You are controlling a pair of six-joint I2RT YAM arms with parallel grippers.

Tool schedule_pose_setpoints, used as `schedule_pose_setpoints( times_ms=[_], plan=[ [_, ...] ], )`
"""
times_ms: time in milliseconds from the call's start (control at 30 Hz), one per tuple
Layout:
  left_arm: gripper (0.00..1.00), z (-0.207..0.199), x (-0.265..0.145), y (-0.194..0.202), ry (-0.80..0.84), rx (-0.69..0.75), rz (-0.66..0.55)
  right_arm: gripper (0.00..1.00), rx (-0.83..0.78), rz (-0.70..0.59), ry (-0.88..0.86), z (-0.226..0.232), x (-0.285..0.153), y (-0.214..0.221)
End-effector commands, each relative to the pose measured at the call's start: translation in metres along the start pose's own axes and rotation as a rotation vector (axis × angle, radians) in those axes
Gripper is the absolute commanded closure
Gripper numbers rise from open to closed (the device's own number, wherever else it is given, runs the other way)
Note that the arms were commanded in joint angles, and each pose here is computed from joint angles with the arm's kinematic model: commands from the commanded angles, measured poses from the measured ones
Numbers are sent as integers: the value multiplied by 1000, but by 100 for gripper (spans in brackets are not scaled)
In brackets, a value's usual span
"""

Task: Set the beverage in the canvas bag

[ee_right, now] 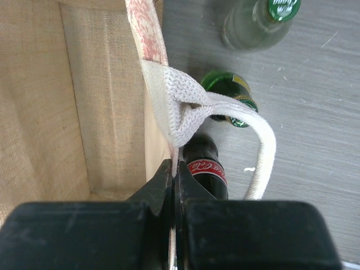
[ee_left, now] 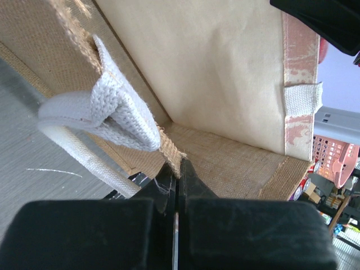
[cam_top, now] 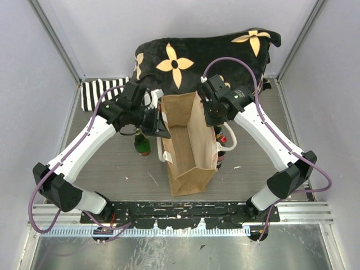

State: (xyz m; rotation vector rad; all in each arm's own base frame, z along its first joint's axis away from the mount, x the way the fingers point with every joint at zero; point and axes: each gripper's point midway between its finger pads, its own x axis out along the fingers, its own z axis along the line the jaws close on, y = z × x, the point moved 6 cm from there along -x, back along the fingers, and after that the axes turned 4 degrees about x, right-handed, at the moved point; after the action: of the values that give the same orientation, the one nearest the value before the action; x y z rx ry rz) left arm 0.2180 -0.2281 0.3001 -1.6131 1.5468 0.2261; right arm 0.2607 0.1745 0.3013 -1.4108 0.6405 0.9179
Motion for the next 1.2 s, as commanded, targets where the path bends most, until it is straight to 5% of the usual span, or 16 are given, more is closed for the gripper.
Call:
schedule_pose_setpoints(
  times_ms=[0,700,1167],
  plan=[
    [100,-23,-21,-16,62,92,-56,99,22,-126,-35,-5,-47,-17],
    [100,-63,-27,-57,199,166,-146,99,53,-254,23,-17,-87,-37],
    [100,-80,-57,-77,207,256,-291,99,78,-489,-52,-18,-125,-61]
  ],
)
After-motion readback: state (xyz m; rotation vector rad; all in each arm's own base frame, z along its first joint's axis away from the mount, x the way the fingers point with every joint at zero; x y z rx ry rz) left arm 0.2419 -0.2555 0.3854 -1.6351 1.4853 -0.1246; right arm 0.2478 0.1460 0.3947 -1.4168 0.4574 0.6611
